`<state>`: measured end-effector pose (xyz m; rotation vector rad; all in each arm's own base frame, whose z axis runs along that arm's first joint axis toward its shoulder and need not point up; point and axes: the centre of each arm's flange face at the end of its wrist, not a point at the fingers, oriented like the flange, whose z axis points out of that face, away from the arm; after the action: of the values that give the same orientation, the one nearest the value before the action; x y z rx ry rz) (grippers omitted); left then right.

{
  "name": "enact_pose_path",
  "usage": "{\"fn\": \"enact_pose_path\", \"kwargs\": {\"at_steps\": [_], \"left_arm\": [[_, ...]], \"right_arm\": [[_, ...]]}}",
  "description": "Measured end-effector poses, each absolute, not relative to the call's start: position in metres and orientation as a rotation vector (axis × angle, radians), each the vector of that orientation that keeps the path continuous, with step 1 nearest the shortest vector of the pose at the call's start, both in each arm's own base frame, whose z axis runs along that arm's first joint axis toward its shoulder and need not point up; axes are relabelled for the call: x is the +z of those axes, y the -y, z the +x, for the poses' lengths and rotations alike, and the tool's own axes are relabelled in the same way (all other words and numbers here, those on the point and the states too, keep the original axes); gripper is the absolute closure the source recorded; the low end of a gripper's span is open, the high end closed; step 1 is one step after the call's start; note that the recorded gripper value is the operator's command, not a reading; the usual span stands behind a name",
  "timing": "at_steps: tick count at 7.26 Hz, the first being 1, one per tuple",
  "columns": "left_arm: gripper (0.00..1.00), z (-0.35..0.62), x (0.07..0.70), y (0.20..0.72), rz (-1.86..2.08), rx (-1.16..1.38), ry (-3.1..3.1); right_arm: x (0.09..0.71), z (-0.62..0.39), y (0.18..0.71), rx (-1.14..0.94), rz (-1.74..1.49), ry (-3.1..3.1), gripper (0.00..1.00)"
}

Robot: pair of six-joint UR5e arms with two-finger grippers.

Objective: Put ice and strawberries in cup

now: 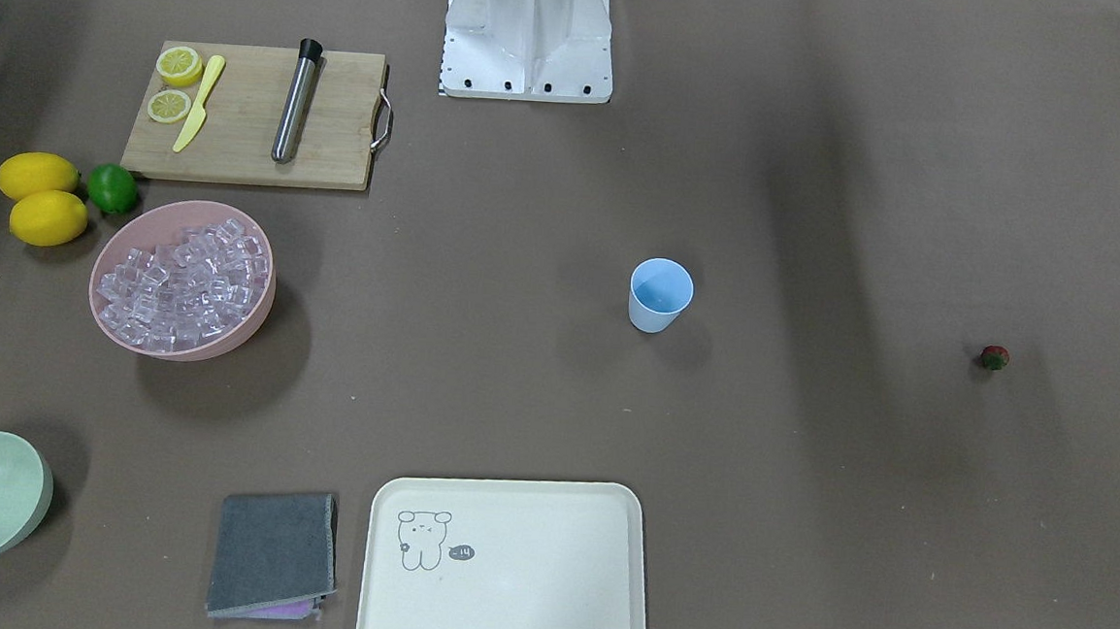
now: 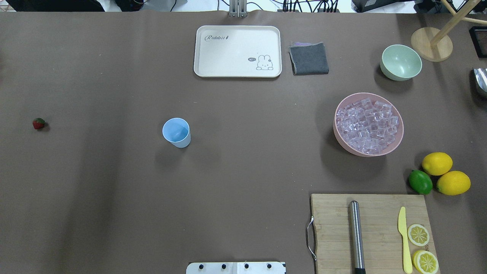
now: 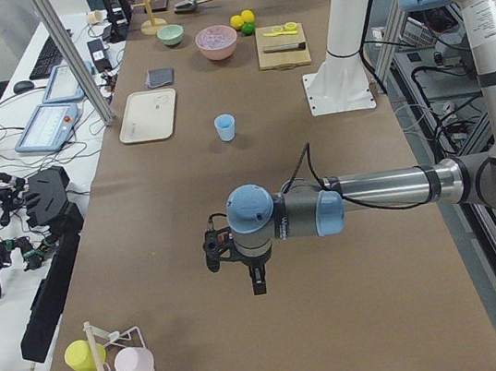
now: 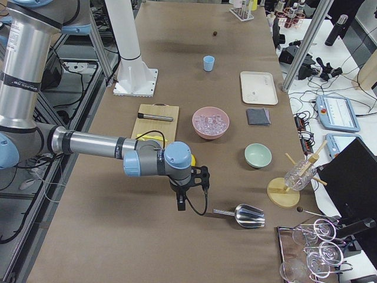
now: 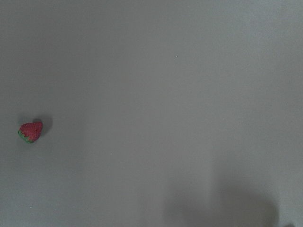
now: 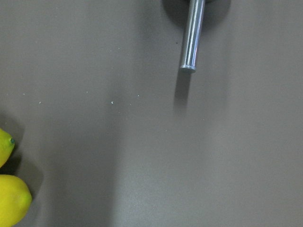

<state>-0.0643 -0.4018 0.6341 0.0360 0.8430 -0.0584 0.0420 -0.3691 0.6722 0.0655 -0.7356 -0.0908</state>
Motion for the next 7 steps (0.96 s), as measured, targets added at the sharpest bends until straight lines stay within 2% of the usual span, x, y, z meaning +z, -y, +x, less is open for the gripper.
{"fn": "enact_pose_path", "kwargs": {"at_steps": [5,7], "left_arm": [[0.02,-0.063,0.626,0.409,0.078,-0.044,-0.851],[0.02,-0.064,0.608,0.43,0.136,-0.023,-0.854]], "right_arm": [[0.671,0.042,0.373,-0.118,0.141,0.74,0.0],[0.668,0.041,0.376,-0.153,0.244,0.739,0.0]]}}
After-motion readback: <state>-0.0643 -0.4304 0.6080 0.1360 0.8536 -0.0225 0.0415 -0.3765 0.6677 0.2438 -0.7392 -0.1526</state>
